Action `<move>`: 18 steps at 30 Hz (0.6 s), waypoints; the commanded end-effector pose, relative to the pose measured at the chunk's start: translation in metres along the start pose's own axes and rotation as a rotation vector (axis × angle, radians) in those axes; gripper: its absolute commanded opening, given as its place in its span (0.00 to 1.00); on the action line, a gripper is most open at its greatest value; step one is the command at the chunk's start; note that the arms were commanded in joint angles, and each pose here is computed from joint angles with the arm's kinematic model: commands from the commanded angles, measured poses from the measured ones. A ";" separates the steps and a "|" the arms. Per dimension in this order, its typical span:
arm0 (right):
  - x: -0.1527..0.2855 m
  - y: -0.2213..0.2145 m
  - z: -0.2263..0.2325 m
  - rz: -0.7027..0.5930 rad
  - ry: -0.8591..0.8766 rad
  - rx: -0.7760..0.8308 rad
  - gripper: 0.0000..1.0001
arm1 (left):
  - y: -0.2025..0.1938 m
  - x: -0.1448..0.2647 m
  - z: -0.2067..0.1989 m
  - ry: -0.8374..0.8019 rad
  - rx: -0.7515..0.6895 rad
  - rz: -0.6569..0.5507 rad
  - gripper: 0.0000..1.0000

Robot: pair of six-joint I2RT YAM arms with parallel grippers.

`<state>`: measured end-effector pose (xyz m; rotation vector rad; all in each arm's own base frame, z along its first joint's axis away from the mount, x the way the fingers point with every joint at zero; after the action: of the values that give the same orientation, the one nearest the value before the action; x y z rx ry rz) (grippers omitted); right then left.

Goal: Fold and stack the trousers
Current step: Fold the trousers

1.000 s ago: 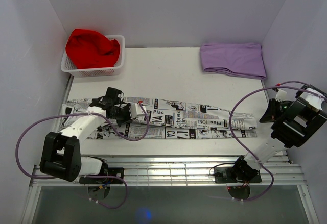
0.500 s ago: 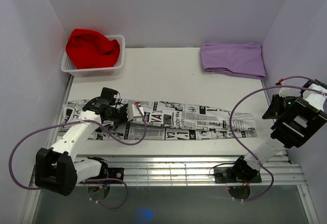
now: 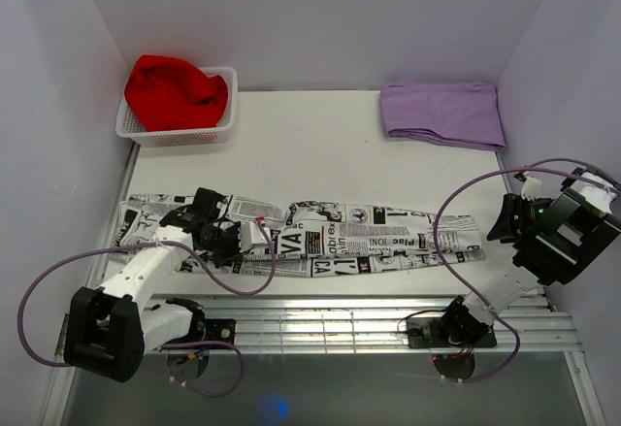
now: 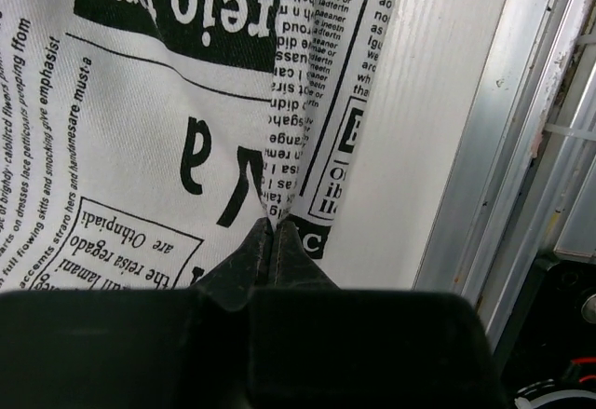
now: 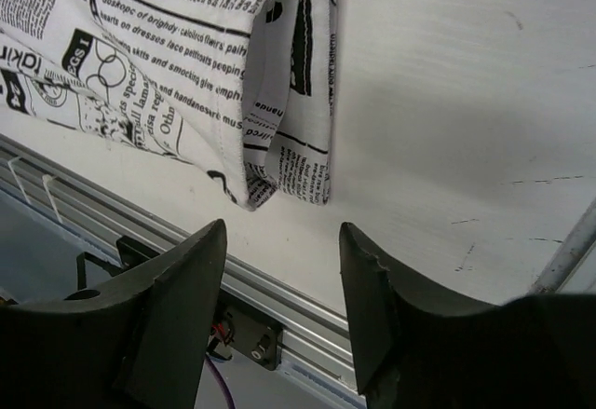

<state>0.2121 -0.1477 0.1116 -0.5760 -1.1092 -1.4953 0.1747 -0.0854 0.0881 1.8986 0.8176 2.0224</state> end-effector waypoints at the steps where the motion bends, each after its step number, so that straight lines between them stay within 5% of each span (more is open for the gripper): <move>1: -0.002 -0.006 0.008 -0.039 0.027 -0.009 0.59 | 0.003 -0.004 0.005 0.014 0.021 -0.029 0.02; 18: -0.037 -0.039 0.034 -0.050 0.073 0.014 0.58 | 0.003 -0.030 0.005 -0.106 0.177 -0.037 0.01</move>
<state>0.1747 -0.1071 0.0744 -0.5240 -1.0184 -1.5149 0.1813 -0.0928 0.0577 2.0646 0.9614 1.9337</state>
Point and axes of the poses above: each gripper's point midway between its finger pads, its own x axis back along the fingers, its own z axis along the line the jaws close on, y = z × x, the point moved 4 cm from there along x, back along the fingers, and after that the axes turned 6 degrees about x, right-handed, at the moved point
